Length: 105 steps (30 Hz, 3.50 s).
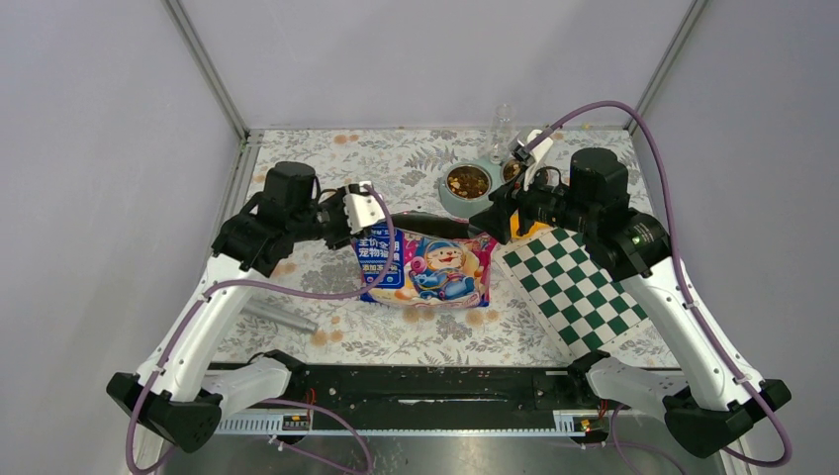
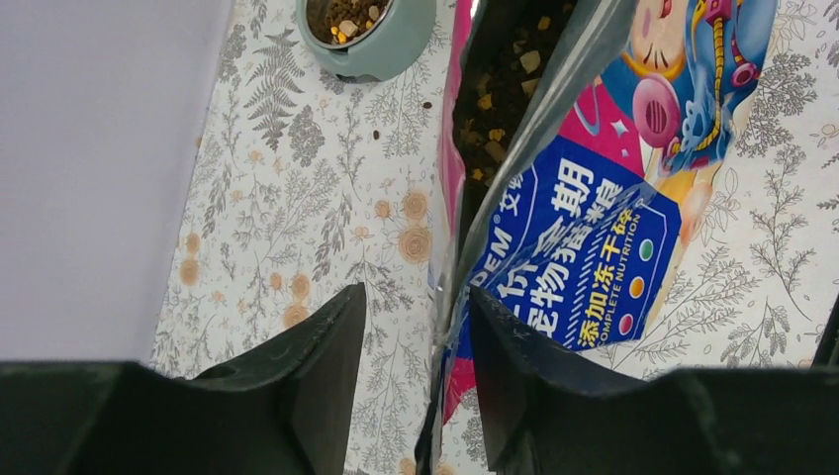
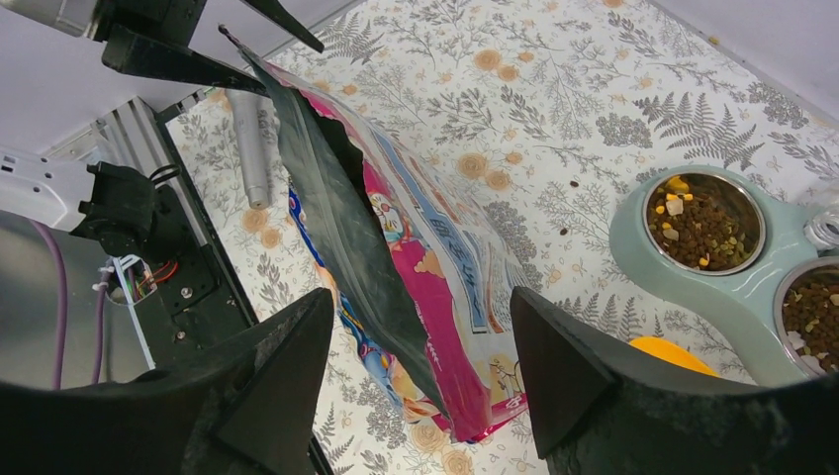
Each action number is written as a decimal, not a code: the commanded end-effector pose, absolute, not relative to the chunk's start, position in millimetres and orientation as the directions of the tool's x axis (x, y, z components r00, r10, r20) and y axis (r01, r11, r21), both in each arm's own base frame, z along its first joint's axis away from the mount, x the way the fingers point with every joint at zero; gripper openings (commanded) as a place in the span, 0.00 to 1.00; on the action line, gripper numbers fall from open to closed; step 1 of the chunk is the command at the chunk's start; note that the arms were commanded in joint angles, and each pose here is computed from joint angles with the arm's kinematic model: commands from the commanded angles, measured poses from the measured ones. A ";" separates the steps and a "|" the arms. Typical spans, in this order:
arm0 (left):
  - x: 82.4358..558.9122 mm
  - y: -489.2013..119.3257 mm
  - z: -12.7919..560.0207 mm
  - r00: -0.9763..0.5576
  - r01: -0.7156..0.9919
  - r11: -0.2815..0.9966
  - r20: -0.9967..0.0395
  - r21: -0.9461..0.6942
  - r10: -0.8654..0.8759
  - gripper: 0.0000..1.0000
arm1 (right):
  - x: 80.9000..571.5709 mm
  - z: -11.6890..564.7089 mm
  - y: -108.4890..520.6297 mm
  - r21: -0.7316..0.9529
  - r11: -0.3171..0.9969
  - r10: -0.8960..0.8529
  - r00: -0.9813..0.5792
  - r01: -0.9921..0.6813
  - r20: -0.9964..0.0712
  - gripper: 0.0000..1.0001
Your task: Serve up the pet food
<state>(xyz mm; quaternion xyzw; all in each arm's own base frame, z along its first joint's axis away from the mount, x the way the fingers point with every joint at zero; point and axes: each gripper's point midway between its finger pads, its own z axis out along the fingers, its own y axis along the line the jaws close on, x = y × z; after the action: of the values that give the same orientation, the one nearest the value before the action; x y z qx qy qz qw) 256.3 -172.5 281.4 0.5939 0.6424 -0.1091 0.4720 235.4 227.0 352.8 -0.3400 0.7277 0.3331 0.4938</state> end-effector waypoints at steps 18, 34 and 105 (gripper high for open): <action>262.8 -185.1 302.2 0.199 0.848 0.242 -0.707 0.472 0.679 0.00 | 228.5 357.9 225.9 0.071 0.504 -0.248 -0.223 -0.861 -0.943 0.77; 262.0 -193.7 305.3 0.210 0.863 0.219 -0.716 0.456 0.666 0.24 | 221.0 343.9 216.4 -0.032 0.447 -0.368 -0.151 -0.894 -0.917 0.82; 262.9 -245.3 304.9 0.229 0.894 0.165 -0.742 0.416 0.630 0.28 | 230.1 341.9 201.2 -0.119 0.513 -0.391 -0.107 -0.850 -0.914 0.83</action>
<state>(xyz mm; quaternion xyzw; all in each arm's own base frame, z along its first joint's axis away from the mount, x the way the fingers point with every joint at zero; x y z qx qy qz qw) 253.1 -231.5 279.9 0.6358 0.6270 -0.1416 0.4273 229.7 201.4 332.6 -0.4341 0.7229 0.2351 0.4835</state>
